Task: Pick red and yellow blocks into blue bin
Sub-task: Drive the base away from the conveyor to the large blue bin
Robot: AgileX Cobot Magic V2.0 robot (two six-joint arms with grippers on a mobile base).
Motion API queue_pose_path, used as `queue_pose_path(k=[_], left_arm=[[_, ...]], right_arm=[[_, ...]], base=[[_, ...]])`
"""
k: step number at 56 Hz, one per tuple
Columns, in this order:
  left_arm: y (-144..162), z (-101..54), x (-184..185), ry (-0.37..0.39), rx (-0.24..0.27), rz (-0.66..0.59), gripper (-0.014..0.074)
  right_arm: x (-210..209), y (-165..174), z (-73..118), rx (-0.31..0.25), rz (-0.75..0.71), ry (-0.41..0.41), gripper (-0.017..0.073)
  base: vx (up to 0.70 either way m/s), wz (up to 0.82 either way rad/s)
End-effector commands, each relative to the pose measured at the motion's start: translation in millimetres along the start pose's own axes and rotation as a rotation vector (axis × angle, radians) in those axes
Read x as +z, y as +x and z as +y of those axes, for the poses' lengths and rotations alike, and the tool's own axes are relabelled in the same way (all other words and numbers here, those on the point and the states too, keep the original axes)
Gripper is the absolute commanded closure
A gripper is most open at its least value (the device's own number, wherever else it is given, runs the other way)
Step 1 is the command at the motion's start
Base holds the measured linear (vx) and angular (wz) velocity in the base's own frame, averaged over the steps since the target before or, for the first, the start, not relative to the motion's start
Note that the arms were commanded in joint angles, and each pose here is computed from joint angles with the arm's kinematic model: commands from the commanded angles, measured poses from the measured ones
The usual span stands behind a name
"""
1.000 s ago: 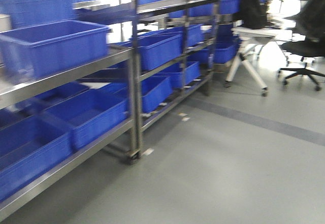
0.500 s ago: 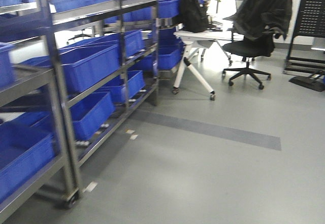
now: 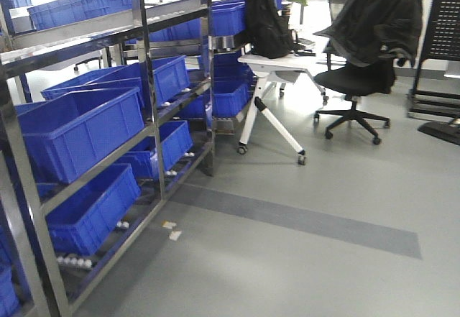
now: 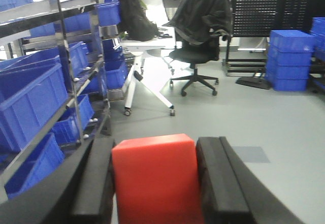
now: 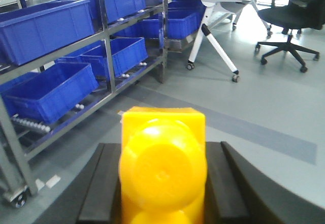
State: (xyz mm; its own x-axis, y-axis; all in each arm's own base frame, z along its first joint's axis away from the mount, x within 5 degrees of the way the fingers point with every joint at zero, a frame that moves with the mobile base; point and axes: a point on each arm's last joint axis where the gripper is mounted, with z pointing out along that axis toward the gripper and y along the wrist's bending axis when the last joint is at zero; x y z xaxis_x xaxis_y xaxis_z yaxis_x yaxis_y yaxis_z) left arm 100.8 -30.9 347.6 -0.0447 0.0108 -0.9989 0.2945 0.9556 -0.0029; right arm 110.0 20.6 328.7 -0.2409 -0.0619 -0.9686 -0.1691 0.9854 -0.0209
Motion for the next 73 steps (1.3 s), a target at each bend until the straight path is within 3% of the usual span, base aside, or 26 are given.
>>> queue_pose_path(k=[1, 28, 73], left_arm=[[-17.3, -0.7, -2.5, 0.006, -0.011, -0.114, 0.0591], [-17.2, -0.7, -2.1, 0.006, -0.011, -0.113, 0.0591], [-17.3, -0.7, -2.4, 0.006, -0.011, -0.114, 0.0591]], right_arm=[[-3.6, -15.8, 0.6, -0.027, -0.104, -0.009, 0.0566], [-3.6, -15.8, 0.6, -0.027, -0.104, -0.009, 0.0566], [-3.5, -15.0, 0.4, -0.027, -0.095, -0.006, 0.0566]], base=[[0.58, 0.15], [0.52, 0.39], [0.28, 0.86]])
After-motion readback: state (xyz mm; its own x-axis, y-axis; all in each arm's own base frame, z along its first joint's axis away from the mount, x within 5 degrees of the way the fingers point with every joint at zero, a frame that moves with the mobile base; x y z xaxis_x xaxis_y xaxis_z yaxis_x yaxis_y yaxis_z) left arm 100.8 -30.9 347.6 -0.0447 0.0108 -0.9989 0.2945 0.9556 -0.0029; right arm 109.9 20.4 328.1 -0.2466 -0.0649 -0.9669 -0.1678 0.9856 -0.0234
